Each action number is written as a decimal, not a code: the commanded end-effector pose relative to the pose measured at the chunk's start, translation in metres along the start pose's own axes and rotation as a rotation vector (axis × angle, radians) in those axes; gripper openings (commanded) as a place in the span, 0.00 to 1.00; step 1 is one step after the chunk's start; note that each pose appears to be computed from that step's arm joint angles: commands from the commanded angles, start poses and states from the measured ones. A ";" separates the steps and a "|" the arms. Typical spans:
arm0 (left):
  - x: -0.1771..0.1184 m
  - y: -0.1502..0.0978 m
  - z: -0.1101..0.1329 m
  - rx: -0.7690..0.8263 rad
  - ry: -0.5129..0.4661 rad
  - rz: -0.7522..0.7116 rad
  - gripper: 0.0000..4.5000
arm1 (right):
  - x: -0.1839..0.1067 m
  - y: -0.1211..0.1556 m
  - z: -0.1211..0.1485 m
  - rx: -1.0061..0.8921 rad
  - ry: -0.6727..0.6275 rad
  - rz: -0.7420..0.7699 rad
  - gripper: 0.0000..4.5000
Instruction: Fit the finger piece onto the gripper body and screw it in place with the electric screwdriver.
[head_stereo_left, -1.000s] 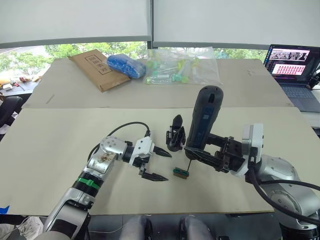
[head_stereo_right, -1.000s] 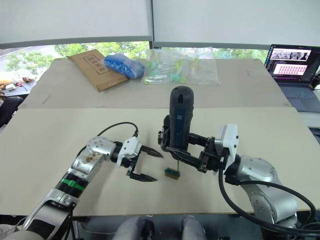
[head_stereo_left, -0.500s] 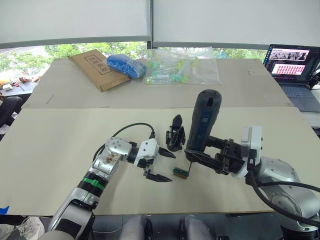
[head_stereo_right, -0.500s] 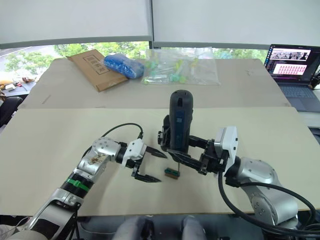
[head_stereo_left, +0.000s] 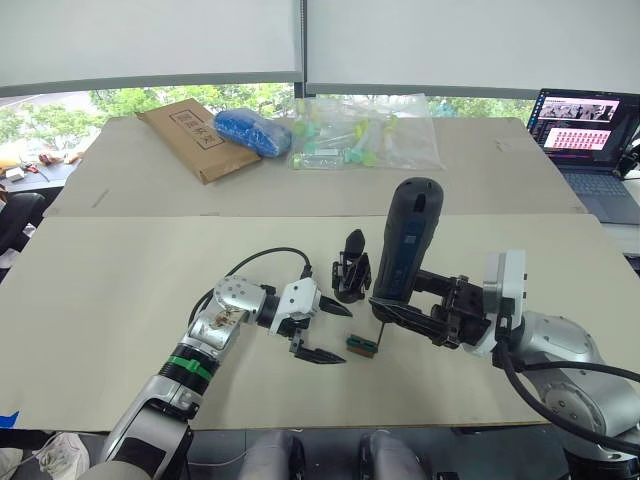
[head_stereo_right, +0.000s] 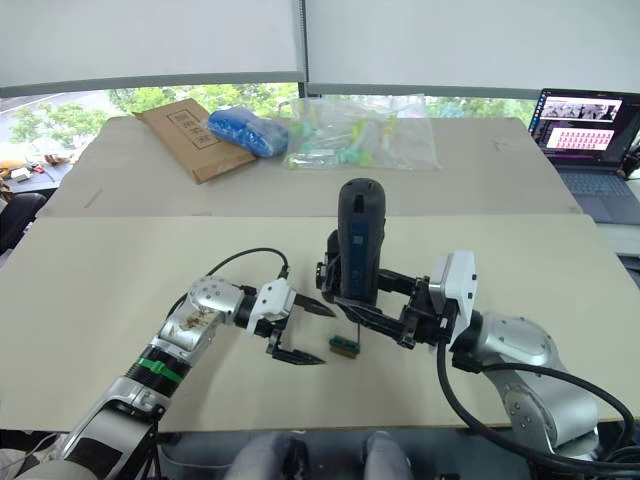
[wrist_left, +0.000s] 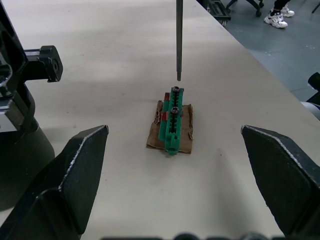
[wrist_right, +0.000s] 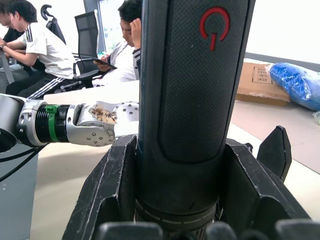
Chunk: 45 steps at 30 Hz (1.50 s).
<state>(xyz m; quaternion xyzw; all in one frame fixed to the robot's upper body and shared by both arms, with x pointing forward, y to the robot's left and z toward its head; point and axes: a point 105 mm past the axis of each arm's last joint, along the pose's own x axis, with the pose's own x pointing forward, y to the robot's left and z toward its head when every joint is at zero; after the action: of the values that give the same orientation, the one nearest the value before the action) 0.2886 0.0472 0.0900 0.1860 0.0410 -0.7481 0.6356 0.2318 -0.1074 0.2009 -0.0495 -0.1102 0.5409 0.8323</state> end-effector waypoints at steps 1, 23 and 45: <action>0.001 0.001 0.007 0.049 -0.007 -0.005 1.00 | 0.000 0.003 0.011 -0.061 -0.053 0.022 0.42; 0.003 0.000 0.006 0.066 0.002 -0.019 1.00 | -0.008 0.005 0.018 -0.070 -0.086 0.026 0.42; 0.004 0.002 0.007 0.070 0.000 -0.014 1.00 | 0.002 0.002 0.015 -0.067 -0.077 0.028 0.42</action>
<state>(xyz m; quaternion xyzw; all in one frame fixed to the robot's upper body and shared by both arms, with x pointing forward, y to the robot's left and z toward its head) 0.2865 0.0442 0.0873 0.1979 0.0351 -0.7529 0.6267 0.2310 -0.1071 0.2008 -0.0464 -0.1316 0.5468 0.8255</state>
